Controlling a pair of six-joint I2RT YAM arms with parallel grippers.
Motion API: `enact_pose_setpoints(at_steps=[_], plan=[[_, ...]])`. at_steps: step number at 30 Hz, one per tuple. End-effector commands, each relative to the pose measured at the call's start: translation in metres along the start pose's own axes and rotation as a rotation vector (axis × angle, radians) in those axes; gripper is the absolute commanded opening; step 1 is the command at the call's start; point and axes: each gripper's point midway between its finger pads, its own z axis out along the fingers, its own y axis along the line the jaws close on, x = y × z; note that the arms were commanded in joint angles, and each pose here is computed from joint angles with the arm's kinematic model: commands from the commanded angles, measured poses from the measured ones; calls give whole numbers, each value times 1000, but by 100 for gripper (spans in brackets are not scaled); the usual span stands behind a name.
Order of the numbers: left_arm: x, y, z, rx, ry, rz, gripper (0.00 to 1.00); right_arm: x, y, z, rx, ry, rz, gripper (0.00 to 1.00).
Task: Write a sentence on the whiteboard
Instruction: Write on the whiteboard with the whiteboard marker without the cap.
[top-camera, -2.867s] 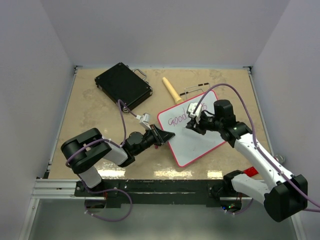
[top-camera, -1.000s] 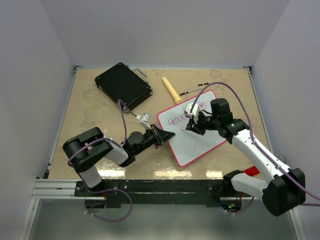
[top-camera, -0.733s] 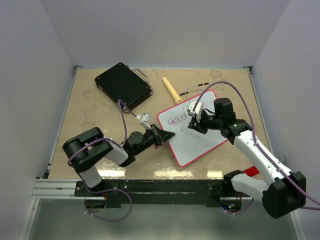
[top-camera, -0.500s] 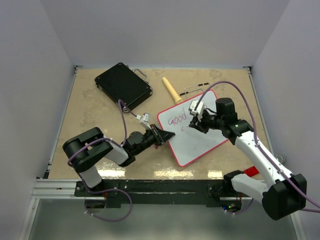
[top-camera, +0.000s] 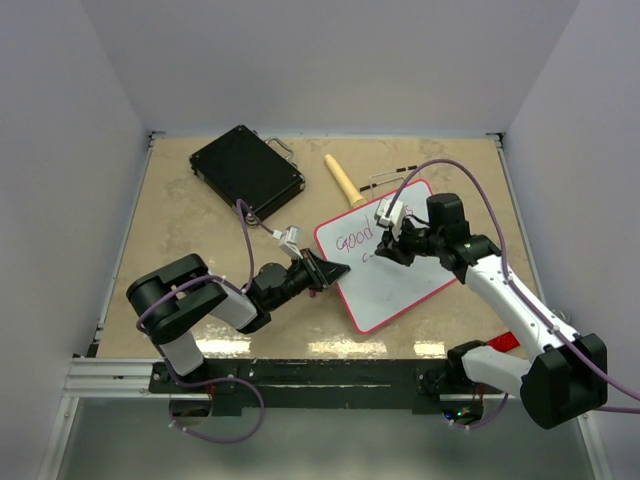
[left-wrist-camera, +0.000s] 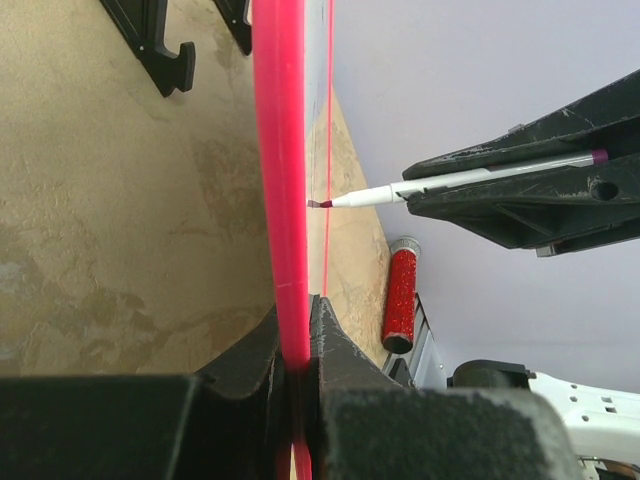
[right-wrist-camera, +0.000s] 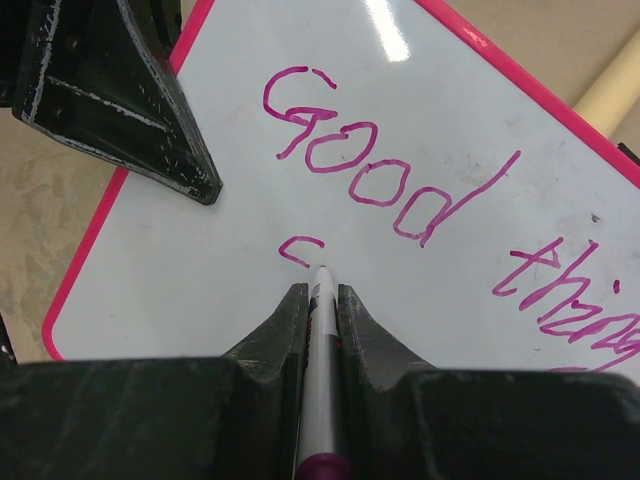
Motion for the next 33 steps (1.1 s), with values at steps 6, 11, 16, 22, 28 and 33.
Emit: enact_pose_setpoints(at_steps=[6,11,16,22,28,33], plan=[[-33,-64,0,263,-133,69,0,-26,-23,-4,98,-60,-6,0],[-34,-65,0,262,-134,68,0,-23,-30,-7,147,-43,4,0],[-34,-65,-2,259,-135,73,0,-15,-27,-8,137,-9,-8,0],[-35,-65,-2,259,-136,71,0,-10,-15,-10,80,3,-29,0],[-34,-66,-1,261,-135,73,0,-8,-5,-10,30,3,-42,0],[-34,-66,-1,262,-134,73,0,-15,4,-7,-32,-26,-48,0]])
